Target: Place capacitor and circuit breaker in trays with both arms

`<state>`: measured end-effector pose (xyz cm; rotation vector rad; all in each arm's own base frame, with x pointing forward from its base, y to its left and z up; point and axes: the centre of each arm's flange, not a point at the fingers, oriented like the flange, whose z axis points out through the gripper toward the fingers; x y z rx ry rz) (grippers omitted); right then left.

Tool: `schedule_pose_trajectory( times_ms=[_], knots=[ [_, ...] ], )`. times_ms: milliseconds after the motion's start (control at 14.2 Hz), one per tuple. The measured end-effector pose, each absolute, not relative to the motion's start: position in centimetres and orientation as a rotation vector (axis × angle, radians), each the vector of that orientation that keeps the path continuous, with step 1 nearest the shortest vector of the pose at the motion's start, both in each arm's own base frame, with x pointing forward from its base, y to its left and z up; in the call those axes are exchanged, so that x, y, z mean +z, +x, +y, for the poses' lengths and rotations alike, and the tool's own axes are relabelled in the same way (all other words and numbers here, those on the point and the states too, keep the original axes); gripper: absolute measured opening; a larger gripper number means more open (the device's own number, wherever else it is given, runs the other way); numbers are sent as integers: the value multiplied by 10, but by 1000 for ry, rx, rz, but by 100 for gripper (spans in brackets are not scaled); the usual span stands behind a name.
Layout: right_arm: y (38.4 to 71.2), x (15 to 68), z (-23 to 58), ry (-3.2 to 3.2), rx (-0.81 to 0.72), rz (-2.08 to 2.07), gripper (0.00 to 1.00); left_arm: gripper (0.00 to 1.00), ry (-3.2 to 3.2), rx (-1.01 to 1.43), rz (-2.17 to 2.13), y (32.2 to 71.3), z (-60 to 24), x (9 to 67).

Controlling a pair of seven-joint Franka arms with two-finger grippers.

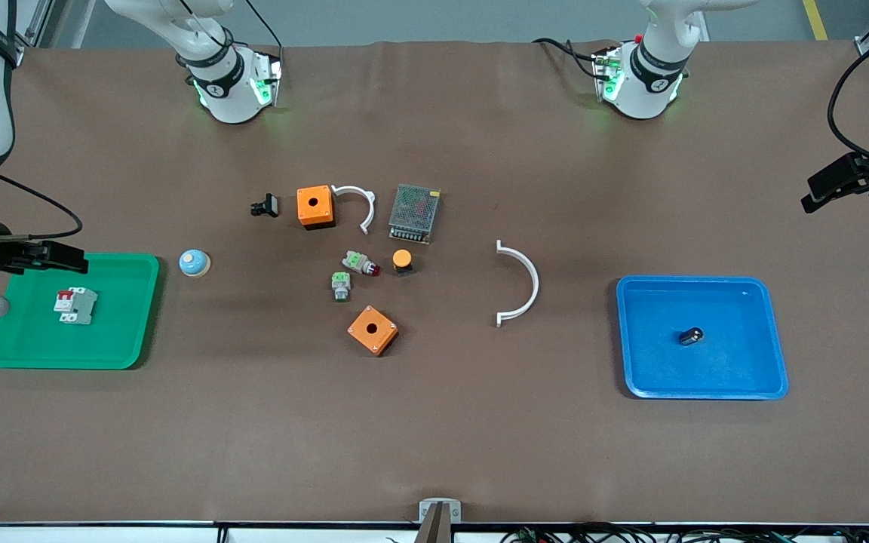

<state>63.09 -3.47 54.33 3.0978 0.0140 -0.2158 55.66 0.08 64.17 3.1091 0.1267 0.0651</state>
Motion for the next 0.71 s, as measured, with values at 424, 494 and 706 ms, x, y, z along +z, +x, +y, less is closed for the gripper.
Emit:
schedule_pose_trajectory(
  times_ms=[424, 494, 706],
  knots=[
    [623, 560, -46, 3098, -192, -17, 100, 100, 3110, 67, 99, 556, -9, 644],
    [618, 567, -47, 3100, -180, -21, 100, 100, 3110, 68, 99, 556, -9, 645],
    [595, 584, -48, 3107, -153, -24, 100, 100, 3110, 67, 99, 556, -9, 645]
  ],
)
